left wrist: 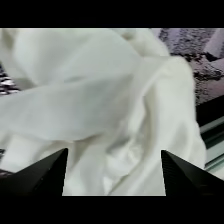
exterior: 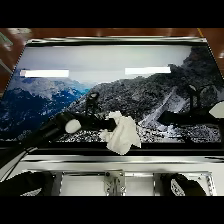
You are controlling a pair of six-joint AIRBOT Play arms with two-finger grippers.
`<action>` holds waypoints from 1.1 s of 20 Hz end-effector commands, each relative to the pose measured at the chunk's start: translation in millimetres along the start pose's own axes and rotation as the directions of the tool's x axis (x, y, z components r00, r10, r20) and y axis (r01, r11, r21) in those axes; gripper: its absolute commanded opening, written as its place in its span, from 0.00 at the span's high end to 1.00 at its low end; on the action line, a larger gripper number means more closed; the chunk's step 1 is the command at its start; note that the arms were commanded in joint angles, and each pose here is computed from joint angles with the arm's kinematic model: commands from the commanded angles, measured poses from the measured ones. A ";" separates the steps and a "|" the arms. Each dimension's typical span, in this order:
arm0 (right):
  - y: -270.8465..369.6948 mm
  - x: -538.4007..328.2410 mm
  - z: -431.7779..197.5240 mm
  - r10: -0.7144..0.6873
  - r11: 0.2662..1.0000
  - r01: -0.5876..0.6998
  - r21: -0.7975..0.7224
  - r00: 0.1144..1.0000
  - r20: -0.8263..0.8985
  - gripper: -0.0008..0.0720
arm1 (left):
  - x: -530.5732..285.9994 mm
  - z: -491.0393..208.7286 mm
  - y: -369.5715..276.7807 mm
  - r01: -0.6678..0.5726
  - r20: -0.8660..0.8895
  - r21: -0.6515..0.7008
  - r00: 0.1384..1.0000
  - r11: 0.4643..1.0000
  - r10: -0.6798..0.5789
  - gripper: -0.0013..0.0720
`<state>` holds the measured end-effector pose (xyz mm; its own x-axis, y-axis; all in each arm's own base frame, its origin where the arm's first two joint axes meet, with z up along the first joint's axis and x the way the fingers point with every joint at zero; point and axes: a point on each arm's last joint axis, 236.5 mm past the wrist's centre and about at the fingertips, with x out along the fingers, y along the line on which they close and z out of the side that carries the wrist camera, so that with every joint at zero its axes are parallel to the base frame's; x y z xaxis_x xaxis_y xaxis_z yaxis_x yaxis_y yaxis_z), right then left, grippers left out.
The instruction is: Fold the shirts.
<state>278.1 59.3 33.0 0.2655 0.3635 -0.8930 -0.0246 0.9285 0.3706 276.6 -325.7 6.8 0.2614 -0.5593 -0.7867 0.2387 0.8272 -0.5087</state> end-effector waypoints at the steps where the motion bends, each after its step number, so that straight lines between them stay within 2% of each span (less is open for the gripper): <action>1: -21.5 20.6 -1.5 -0.034 0.999 0.035 0.035 0.999 -0.026 0.06 | -50.0 11.3 74.7 -0.107 -0.081 -0.025 0.991 0.994 0.105 0.00; 4: -28.8 29.2 -6.8 -0.002 0.998 0.007 0.063 0.997 -0.077 0.06 | -66.8 -6.3 128.7 -0.154 -0.158 -0.135 0.979 0.979 0.132 0.00; 6: -23.5 41.8 -12.0 0.043 0.997 -0.034 0.068 0.991 -0.129 0.06 | -47.5 -29.4 134.1 -0.100 -0.195 -0.241 0.979 0.965 0.053 0.00; 9: -7.7 62.7 -18.4 0.142 0.987 -0.125 0.097 0.969 -0.201 0.06 | -11.6 -57.3 109.7 0.035 -0.199 -0.345 0.974 0.938 -0.109 0.00; 14: 11.4 81.8 -19.0 0.280 0.955 -0.243 0.171 0.930 -0.240 0.06 | 38.5 -86.5 72.7 0.084 -0.227 -0.372 0.957 0.925 -0.179 0.00; 18: 14.5 84.3 -21.4 0.302 0.947 -0.258 0.192 0.918 -0.255 0.06 | 69.1 -98.7 46.5 0.126 -0.211 -0.411 0.950 0.903 -0.229 0.00; 22: 23.0 85.4 -27.9 0.305 0.949 -0.266 0.169 0.909 -0.285 0.06 | 79.1 -81.6 43.9 0.149 -0.121 -0.453 0.967 0.879 -0.226 0.02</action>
<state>277.2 105.6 -42.4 -0.0177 0.6239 -0.7813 0.0802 0.7798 0.6208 217.2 -320.3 -102.6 0.0089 -0.7138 -0.7003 -0.1388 0.6926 -0.7078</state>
